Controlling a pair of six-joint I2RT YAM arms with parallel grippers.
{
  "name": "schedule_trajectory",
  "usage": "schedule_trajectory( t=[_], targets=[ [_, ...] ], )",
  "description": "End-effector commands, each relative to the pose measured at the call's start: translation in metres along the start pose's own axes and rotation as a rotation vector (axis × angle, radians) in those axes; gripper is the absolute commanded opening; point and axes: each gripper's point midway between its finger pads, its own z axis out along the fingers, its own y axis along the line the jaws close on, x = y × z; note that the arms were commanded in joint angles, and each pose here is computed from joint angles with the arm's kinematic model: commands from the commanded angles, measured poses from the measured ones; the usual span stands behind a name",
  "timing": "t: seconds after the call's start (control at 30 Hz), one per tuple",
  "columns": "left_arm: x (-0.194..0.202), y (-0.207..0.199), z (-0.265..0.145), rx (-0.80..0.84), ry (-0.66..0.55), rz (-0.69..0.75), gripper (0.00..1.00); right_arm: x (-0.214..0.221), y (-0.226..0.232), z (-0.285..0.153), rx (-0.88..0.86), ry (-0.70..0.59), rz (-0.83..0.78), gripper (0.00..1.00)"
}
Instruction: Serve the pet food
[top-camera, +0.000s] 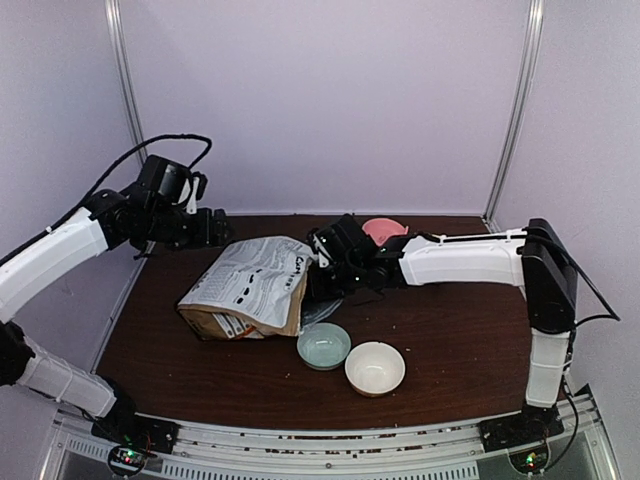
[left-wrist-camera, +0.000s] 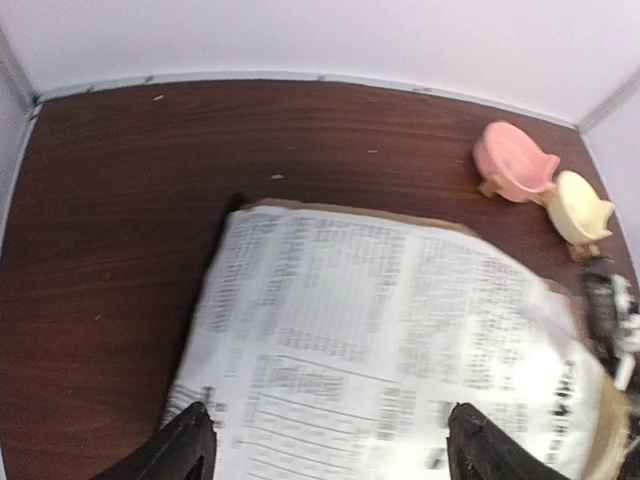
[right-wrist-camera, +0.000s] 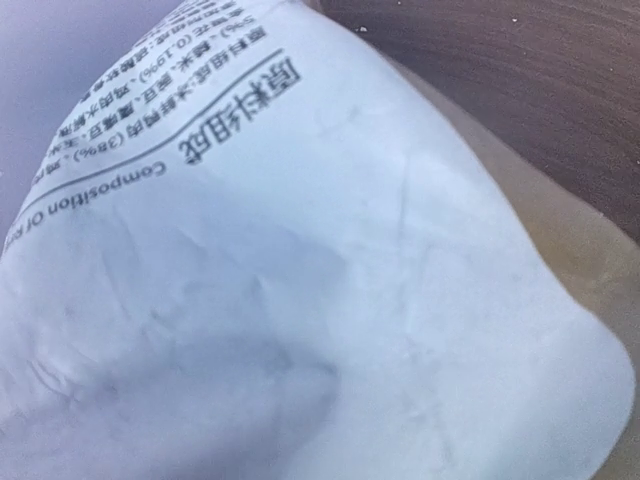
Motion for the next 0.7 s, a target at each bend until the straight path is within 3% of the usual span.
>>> schedule_trajectory(
  t=[0.0,0.13,0.4,0.5,0.67],
  targets=[
    [0.023,0.058,0.012,-0.048,0.049,-0.072,0.83,-0.011,-0.014,0.004,0.035,-0.004,-0.01,0.0],
    [0.05,0.113,0.028,-0.133,0.081,-0.158,0.82,-0.011,-0.017,0.012,0.029,0.019,-0.03,0.0],
    [0.093,0.128,0.07,-0.115,0.187,-0.208,0.7,-0.001,-0.015,0.026,0.015,0.07,-0.08,0.0],
    [0.1,0.13,0.079,-0.113,0.204,-0.209,0.58,0.001,-0.012,0.031,0.0,0.083,-0.093,0.0],
    [0.116,0.132,0.091,-0.1,0.242,-0.21,0.26,0.011,0.002,0.045,-0.044,0.129,-0.121,0.0]
  ],
)
